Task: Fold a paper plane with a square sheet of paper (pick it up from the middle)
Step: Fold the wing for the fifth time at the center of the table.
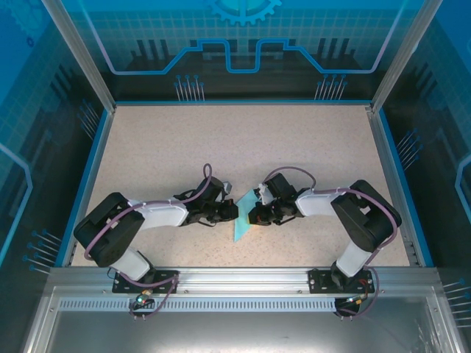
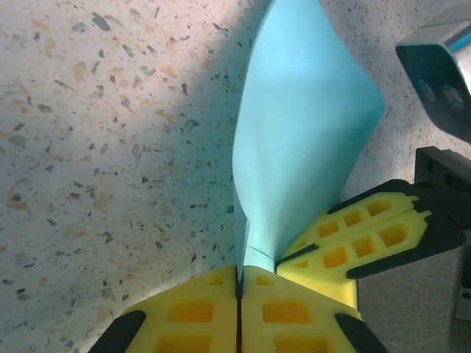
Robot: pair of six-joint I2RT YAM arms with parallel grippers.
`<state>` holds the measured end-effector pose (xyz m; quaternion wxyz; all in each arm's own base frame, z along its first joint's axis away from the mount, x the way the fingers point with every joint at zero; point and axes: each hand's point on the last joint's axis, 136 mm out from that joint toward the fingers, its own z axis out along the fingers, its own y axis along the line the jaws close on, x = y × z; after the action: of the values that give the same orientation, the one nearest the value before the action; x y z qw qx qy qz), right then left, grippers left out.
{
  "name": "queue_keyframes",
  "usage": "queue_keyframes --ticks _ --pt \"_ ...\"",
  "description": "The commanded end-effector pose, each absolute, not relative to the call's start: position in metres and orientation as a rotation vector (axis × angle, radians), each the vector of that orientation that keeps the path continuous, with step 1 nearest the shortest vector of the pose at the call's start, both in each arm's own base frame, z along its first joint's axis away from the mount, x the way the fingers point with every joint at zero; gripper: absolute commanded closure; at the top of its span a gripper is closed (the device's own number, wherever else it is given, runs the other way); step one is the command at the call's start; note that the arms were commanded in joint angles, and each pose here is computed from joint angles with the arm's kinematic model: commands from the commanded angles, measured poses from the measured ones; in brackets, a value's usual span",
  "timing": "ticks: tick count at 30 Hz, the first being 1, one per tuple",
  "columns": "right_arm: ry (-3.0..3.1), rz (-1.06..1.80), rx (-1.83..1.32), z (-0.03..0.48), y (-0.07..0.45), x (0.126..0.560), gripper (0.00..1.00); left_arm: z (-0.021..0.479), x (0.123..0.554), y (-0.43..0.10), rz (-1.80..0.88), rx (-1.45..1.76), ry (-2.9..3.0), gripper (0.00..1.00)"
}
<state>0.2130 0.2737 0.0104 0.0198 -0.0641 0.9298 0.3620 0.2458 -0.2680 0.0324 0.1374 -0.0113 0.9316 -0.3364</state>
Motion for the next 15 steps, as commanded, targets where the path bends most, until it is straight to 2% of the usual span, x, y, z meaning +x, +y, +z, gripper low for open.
queue_keyframes --ticks 1,15 --pt "2.988 0.965 -0.158 -0.005 0.249 0.200 0.96 0.032 0.249 -0.264 -0.908 0.028 2.715 0.93" --pt "2.948 1.003 -0.171 0.009 0.258 0.200 0.93 0.029 0.248 -0.274 -0.848 0.148 2.740 0.93"
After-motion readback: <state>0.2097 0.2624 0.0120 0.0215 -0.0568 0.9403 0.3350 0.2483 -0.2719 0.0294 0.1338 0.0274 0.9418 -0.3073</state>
